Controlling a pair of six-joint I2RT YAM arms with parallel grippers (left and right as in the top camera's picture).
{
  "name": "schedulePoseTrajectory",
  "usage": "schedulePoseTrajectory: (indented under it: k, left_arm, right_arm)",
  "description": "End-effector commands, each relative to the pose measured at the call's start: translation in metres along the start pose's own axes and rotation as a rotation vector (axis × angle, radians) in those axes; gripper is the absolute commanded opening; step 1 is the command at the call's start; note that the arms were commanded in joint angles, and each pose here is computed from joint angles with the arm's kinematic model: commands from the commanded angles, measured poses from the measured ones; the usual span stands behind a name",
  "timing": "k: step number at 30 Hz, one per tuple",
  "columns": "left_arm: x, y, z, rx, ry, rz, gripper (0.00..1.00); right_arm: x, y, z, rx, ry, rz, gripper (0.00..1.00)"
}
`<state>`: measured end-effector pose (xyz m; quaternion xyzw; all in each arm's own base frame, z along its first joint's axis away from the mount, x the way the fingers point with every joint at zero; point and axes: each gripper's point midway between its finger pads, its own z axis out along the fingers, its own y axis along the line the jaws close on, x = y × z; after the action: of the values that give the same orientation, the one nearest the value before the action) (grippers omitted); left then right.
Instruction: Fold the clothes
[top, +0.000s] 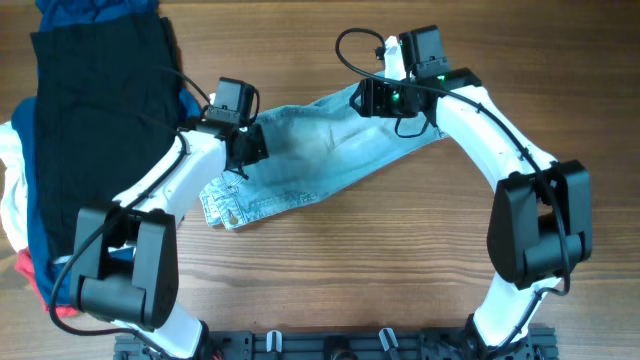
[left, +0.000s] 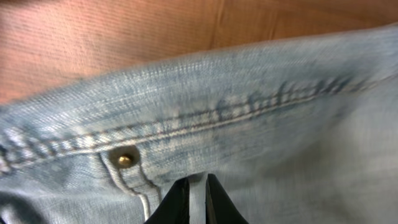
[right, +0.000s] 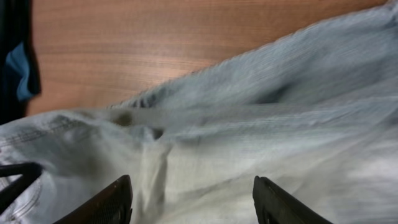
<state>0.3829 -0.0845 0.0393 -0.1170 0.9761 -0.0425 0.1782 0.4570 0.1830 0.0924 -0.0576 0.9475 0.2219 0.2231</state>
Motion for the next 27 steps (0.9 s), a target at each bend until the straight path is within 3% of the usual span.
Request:
schedulePoseTrajectory:
  k: [1,3,4,5,6,15,18,20,22,24,26,27]
  left_arm:
    - [-0.004,0.009,0.003,-0.008,-0.003,-0.056,0.1]
    - [-0.001,0.01,0.003,-0.013,0.009,-0.056,0.09]
    - [0.0,0.01,0.003,-0.015,0.013,-0.058,0.08]
    - [0.0,0.01,0.003,-0.015,0.013,-0.058,0.07]
    - [0.0,0.01,0.003,-0.015,0.013,-0.059,0.07]
    - [0.01,0.014,0.003,-0.032,0.052,-0.083,0.06]
    - [0.017,0.018,0.002,-0.048,0.083,-0.081,0.1]
    - [0.02,0.019,0.002,-0.052,0.091,-0.081,0.2]
    - [0.019,0.02,0.002,-0.057,0.088,-0.07,0.43]
    - [0.017,0.024,0.002,-0.07,0.082,-0.074,0.58]
    - [0.017,0.025,0.002,-0.071,0.081,-0.077,0.7]
    - [0.016,0.025,0.002,-0.071,0.081,-0.077,0.77]
  right_arm:
    - [-0.008,-0.007,0.008,0.04,-0.024,-0.04,0.61]
    - [-0.001,-0.012,0.019,0.046,0.002,-0.03,0.52]
    - [0.001,-0.014,0.024,0.047,0.009,-0.028,0.41]
    - [0.002,-0.016,0.029,0.047,0.011,-0.027,0.17]
    - [0.003,-0.017,0.035,0.046,0.01,-0.03,0.04]
    - [-0.021,-0.052,0.093,0.105,-0.139,-0.003,0.04]
    - [-0.028,-0.066,0.089,0.138,-0.165,0.019,0.04]
    - [-0.023,-0.086,0.084,0.171,-0.14,0.069,0.04]
    - [-0.013,-0.104,0.075,0.201,-0.087,0.072,0.07]
    - [-0.002,-0.118,0.066,0.218,-0.033,0.072,0.2]
    - [0.01,-0.129,0.059,0.229,0.018,0.082,0.56]
    - [0.017,-0.136,0.056,0.239,0.047,0.09,0.65]
